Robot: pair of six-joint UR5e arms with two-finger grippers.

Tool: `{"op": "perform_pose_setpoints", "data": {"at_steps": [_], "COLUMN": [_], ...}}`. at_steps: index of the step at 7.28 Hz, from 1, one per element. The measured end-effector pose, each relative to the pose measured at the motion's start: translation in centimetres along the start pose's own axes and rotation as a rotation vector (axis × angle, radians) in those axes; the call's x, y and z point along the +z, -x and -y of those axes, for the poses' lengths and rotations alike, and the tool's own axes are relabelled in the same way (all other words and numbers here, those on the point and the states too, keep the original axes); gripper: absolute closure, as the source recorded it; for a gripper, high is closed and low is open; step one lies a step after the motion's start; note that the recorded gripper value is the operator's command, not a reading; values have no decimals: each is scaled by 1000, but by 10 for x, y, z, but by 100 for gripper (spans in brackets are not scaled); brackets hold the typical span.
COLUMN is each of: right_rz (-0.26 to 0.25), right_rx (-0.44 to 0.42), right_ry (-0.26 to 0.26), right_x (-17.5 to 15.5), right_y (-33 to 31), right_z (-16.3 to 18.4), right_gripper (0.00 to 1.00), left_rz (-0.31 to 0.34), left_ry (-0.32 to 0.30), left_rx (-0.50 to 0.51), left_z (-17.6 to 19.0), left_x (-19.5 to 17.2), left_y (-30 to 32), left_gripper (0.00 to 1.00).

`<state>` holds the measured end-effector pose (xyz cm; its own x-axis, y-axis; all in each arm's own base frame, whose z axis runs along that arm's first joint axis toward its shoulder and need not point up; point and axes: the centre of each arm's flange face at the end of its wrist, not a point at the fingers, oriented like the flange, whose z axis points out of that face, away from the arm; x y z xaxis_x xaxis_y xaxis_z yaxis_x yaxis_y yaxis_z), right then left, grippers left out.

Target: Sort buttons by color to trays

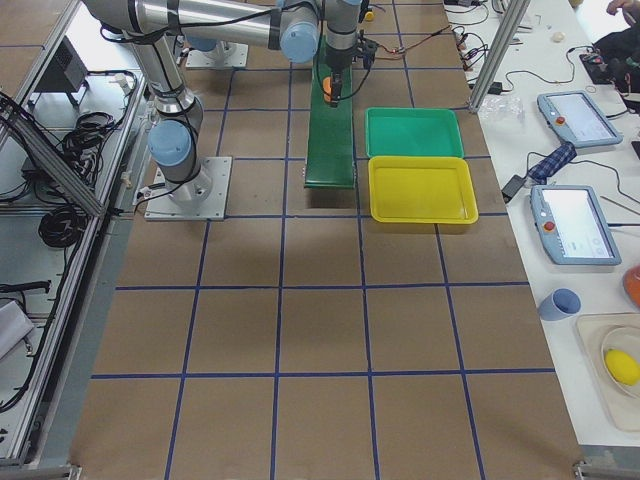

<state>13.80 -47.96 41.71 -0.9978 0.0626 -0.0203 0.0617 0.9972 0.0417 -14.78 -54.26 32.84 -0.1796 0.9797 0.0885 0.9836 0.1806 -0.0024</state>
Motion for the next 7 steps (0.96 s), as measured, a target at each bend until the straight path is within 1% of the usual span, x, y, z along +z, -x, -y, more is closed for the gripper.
{"op": "perform_pose_setpoints", "data": {"at_steps": [7], "right_rz": [1], "right_rx": [2], "right_ry": [-2], "right_x": [0], "right_y": [0], "right_z": [0], "right_gripper": [0], "left_rz": [-8], "left_ry": [0], "left_rx": [-2], "left_z": [1], "left_x": [5], "left_y": [3], "left_gripper": [100]}}
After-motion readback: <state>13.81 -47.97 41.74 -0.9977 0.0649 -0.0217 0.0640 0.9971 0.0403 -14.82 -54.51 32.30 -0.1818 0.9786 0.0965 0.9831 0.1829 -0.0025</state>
